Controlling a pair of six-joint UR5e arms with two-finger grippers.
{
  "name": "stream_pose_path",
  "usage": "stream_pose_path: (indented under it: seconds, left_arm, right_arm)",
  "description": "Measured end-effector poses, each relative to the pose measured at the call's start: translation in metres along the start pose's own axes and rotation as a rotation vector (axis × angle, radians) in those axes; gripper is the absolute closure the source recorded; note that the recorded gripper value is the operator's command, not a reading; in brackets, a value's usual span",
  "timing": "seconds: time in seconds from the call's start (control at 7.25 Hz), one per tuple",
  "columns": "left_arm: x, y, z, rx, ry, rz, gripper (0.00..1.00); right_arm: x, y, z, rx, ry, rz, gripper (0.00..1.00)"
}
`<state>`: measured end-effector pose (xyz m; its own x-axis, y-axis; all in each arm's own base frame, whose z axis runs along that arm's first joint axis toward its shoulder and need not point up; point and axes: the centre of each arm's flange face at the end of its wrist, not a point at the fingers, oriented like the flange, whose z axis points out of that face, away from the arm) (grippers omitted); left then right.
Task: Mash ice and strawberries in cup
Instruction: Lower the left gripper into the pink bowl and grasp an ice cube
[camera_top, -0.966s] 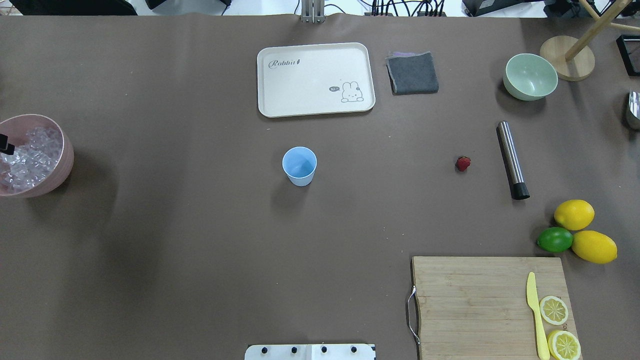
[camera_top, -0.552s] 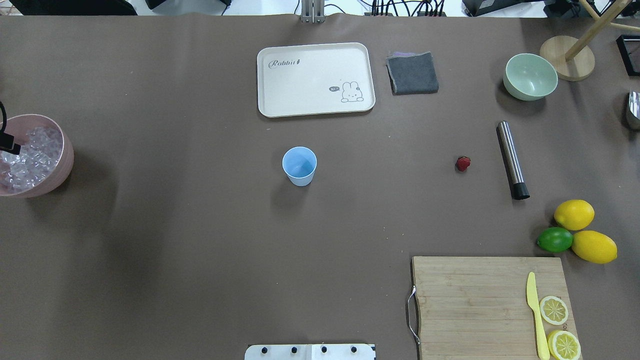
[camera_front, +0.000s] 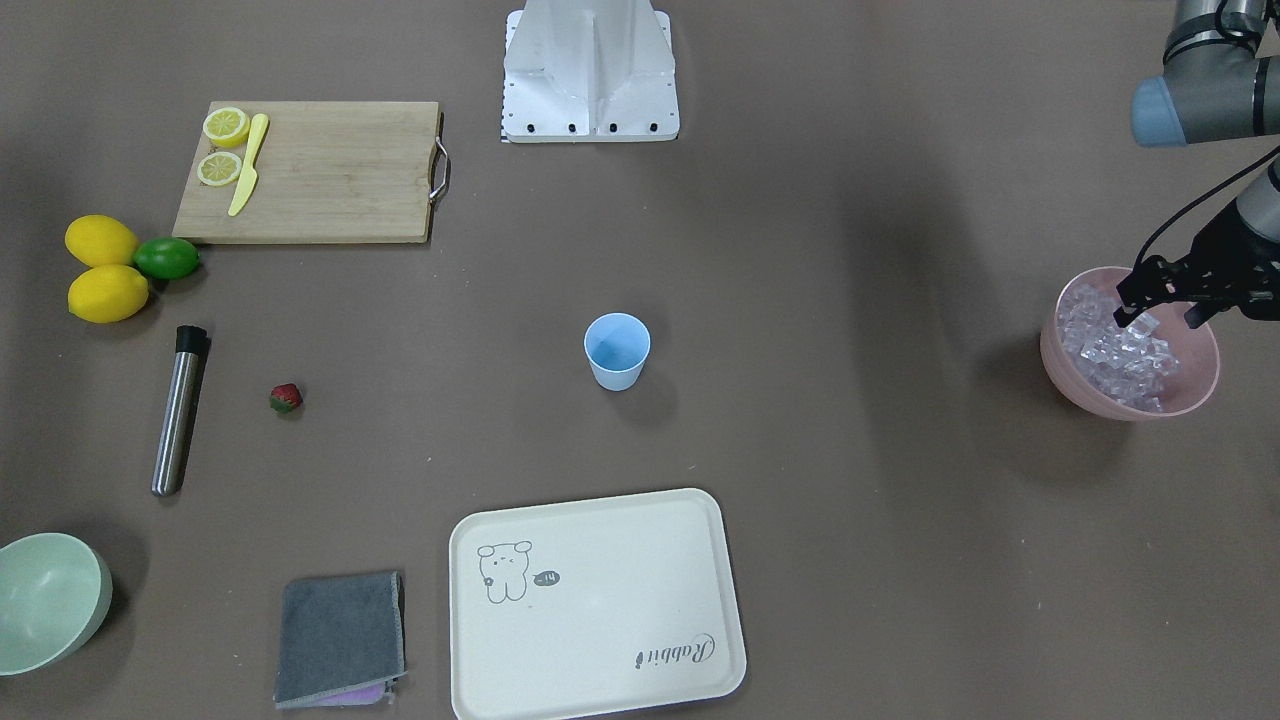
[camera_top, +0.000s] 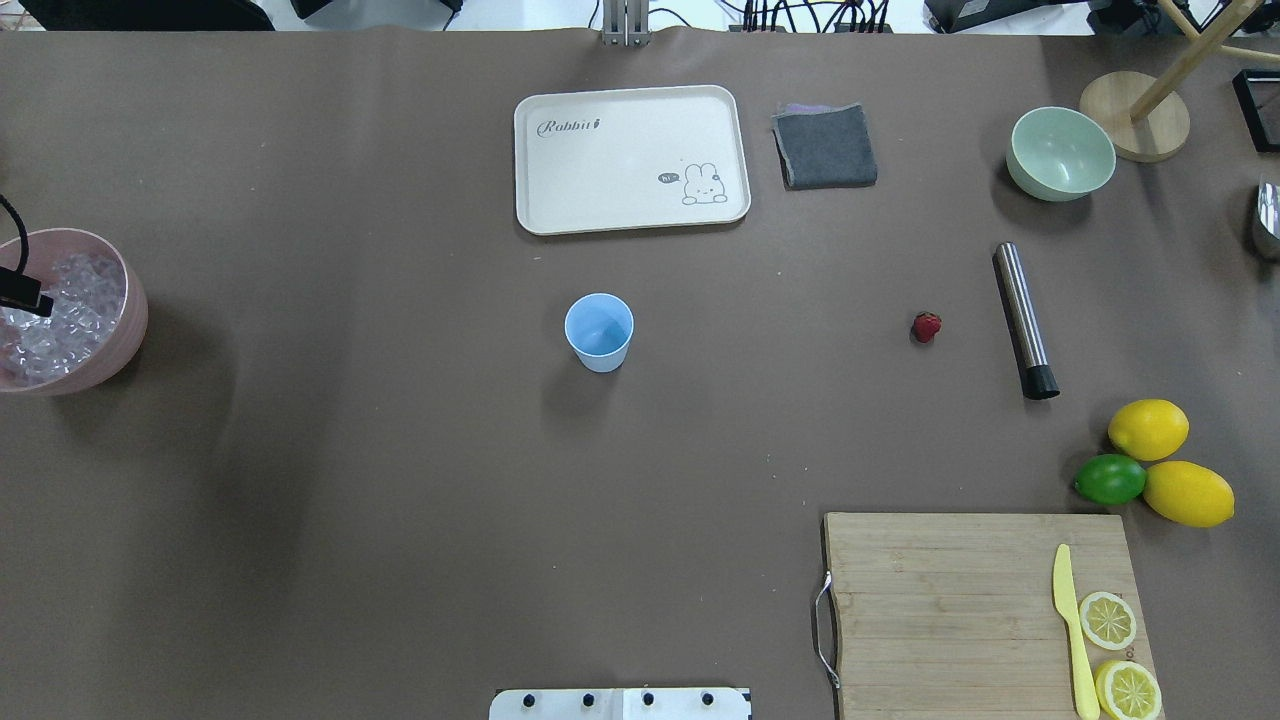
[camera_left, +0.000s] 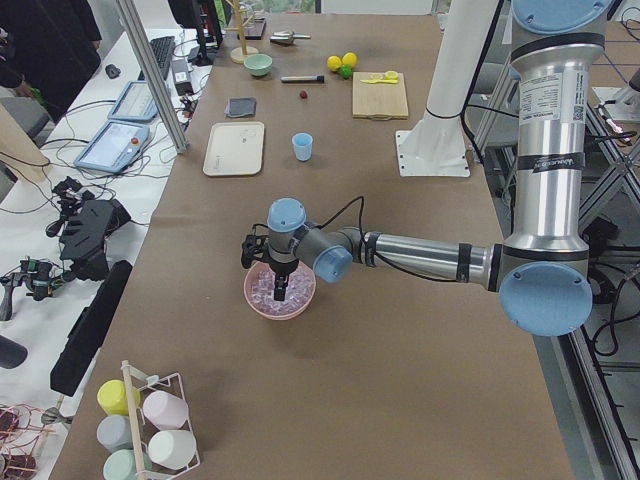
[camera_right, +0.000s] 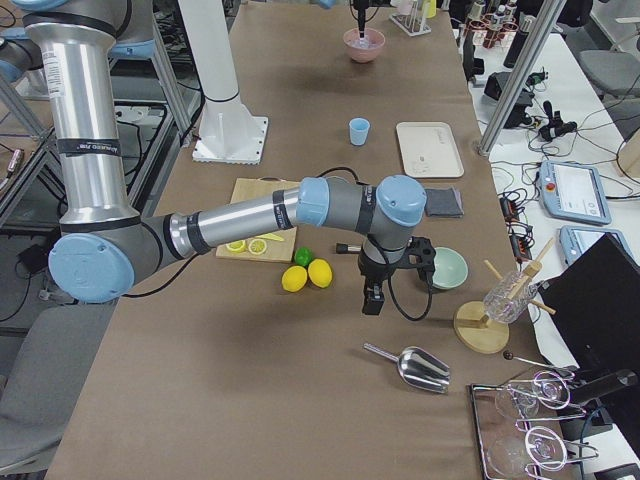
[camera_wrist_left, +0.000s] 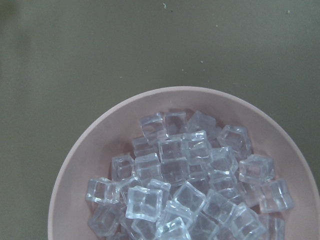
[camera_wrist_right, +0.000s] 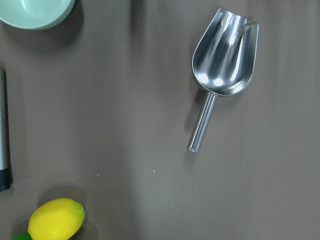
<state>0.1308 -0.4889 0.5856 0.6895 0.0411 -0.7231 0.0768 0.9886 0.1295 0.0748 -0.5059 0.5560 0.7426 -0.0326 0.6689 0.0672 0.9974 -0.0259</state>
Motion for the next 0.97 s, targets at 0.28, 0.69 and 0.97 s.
stream_pose_path:
  seconds: [0.28,0.69,0.97]
  left_arm:
    - [0.0004,-0.0003,0.0003,0.001,0.001,0.002,0.36]
    - [0.0019,-0.0014,-0.0004,0.004,0.003,0.002,0.37]
    - [0.0024,-0.0015,-0.0007,0.004,0.005,0.003,0.37]
  right_arm:
    - [0.0007,0.0012,0.001,-0.002,-0.001,0.002,0.0]
    - [0.0011,0.0018,0.0016,-0.003,-0.001,0.003,0.0]
    - [0.0014,0.0018,0.0018,-0.003,-0.001,0.003,0.0]
